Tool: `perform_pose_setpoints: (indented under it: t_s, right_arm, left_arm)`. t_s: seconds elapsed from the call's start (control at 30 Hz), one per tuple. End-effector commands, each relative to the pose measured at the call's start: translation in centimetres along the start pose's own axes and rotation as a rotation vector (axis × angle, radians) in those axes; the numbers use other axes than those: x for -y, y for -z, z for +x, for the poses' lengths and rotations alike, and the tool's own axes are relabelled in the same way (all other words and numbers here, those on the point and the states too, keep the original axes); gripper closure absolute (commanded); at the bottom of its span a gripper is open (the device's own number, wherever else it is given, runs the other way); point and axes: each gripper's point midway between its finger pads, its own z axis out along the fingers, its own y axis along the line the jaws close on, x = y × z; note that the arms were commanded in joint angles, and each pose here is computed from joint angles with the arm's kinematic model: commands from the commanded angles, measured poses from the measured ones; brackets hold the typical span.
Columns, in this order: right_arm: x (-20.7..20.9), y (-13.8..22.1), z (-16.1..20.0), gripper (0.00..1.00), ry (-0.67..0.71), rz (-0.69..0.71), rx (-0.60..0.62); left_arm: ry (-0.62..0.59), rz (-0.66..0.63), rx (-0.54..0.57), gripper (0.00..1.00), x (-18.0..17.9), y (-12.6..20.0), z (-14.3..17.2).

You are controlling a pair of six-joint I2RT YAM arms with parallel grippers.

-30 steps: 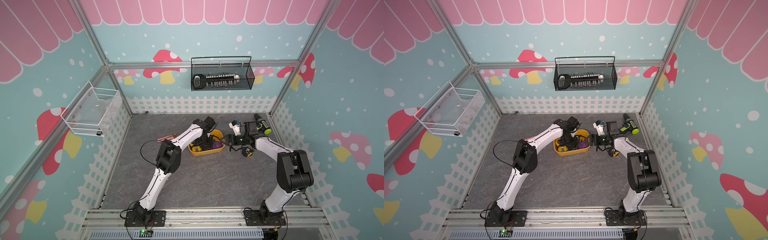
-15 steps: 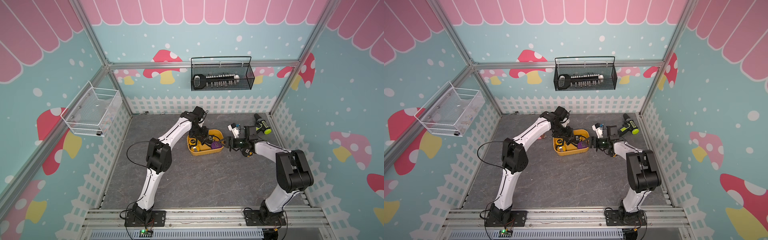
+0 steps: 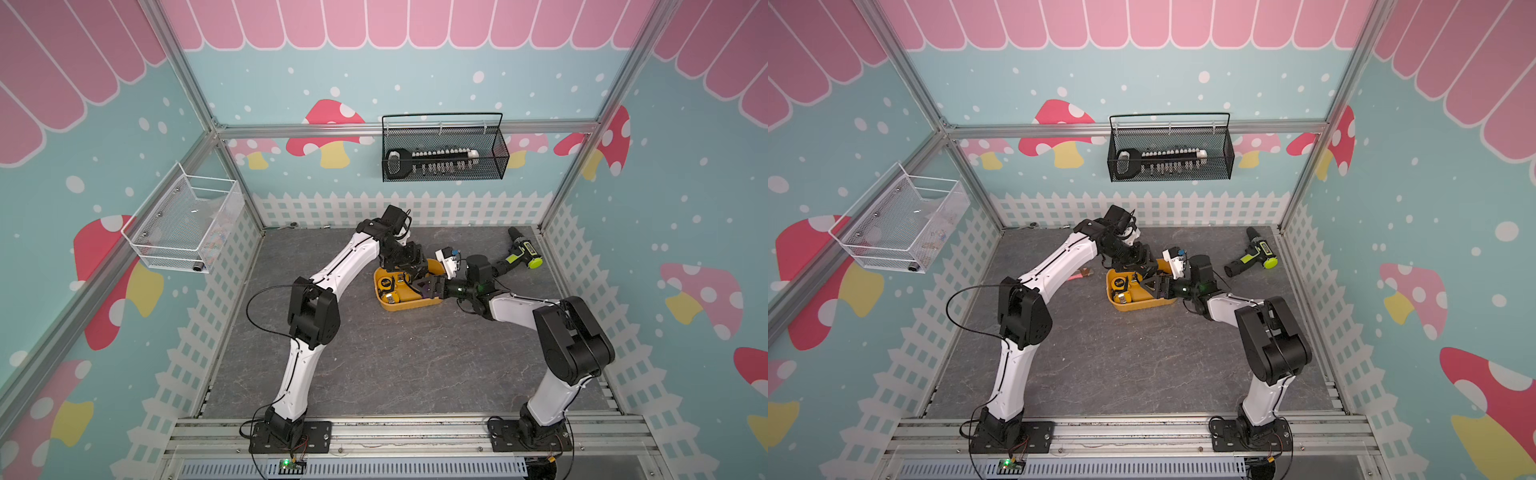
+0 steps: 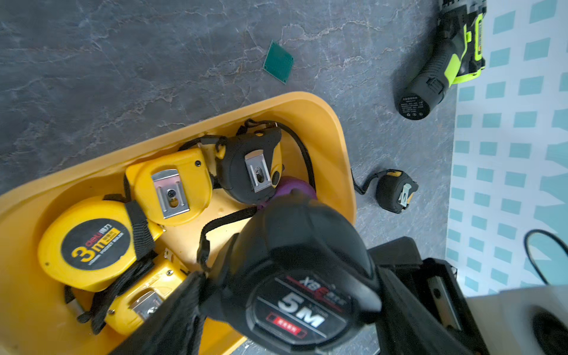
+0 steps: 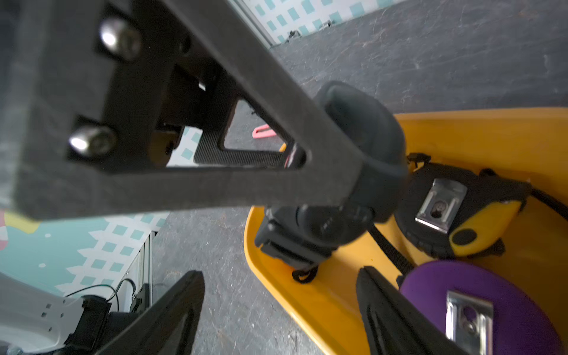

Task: Take the tape measure out of the storage box
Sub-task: Place the tape measure at the center of the board.

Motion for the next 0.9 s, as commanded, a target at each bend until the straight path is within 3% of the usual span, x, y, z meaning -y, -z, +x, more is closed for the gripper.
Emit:
perform_pose_setpoints:
  t_s: [0.0, 0.2, 0.4, 0.5, 0.57, 0.67, 0.87]
  right_arm:
    - [0.3, -0.3, -2.7, 0.18, 0.024, 0.017, 0.140]
    - [1.4, -1.6, -3.5, 0.31, -0.013, 0.062, 0.180]
    - [1.2, -2.2, -4.0, 0.68, -0.043, 0.030, 0.213]
    - [0.9, -1.7, -4.4, 0.76, -0.050, 0.025, 0.235]
    - [0.3, -1.2, -4.7, 0.77, -0.050, 0.012, 0.240]
    - [0.7, 0.8, -5.1, 0.78, -0.101, 0.037, 0.247]
    - [4.2, 8.7, -6.2, 0.78, -0.224, 0.127, 0.289]
  left_arm:
    - [0.003, 0.084, 0.027, 0.61, 2.2, 1.8, -0.3]
    - [0.009, 0.090, 0.023, 0.61, 2.4, 2.2, 0.2]
    - [0.004, 0.097, 0.029, 0.58, 2.7, 2.6, 0.3]
    - [-0.018, 0.097, 0.034, 0.45, 2.9, 2.8, 0.3]
    - [-0.050, 0.075, 0.065, 0.22, 2.8, 3.4, -0.1]
    - [-0.111, 0.004, 0.144, 0.05, 2.4, 5.1, -1.2]
    - [-0.228, -0.194, 0.173, 0.01, -0.2, 5.3, -1.4]
